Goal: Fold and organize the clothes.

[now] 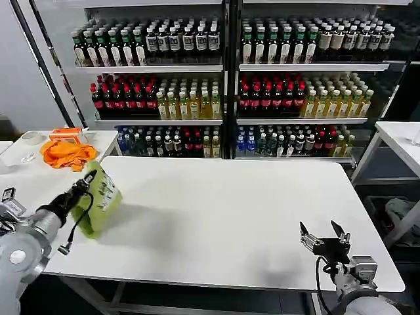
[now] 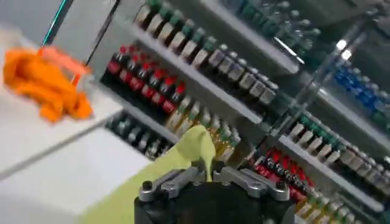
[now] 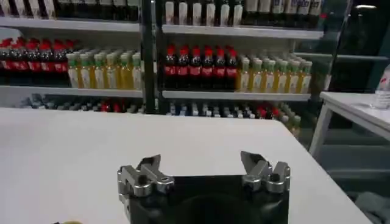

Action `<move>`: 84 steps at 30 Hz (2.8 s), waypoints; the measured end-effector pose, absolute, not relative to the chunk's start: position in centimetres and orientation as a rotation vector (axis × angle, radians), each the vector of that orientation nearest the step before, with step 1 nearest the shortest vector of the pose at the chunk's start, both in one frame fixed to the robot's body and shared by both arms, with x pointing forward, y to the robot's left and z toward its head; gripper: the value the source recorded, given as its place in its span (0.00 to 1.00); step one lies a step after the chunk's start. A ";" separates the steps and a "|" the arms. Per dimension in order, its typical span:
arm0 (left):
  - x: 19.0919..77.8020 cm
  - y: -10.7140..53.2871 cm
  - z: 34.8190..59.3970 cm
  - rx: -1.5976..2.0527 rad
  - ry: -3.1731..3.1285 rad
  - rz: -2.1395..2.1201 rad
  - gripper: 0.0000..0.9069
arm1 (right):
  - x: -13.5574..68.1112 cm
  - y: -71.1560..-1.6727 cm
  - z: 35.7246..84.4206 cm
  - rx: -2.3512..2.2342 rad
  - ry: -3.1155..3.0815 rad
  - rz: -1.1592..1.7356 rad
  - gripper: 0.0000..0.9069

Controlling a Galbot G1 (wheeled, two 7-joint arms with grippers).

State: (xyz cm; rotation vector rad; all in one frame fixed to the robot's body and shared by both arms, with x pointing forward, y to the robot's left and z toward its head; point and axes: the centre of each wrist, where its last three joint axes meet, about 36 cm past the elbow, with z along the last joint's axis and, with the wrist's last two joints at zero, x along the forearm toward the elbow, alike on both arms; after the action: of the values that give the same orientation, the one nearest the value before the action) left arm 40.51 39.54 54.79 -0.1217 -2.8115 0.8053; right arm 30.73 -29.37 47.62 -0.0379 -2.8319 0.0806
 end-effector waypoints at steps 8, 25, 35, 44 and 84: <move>40.6 35.4 51.2 -0.132 -2.842 0.429 0.02 | 30.4 -29.4 47.6 -0.051 -2.835 0.076 1.00; 40.5 20.9 46.0 -0.464 -2.805 0.117 0.02 | 29.4 -30.3 48.3 -0.070 -2.836 0.082 1.00; 41.6 12.5 42.9 -0.603 -2.738 0.139 0.02 | 29.0 -30.5 48.8 -0.076 -2.841 0.080 1.00; 43.5 5.3 41.2 -0.699 -2.695 0.172 1.00 | 29.3 -30.3 48.8 -0.063 -2.847 0.075 1.00; 38.4 20.4 43.1 -0.211 -2.866 0.431 1.00 | 45.5 -15.7 40.3 0.137 -2.638 -0.538 0.01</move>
State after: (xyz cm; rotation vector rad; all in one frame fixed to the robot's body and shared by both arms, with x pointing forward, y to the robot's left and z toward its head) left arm 38.38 20.43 43.08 -0.2113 -2.8656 0.4312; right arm 45.45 -15.74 40.31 0.1368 -2.6375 -0.5376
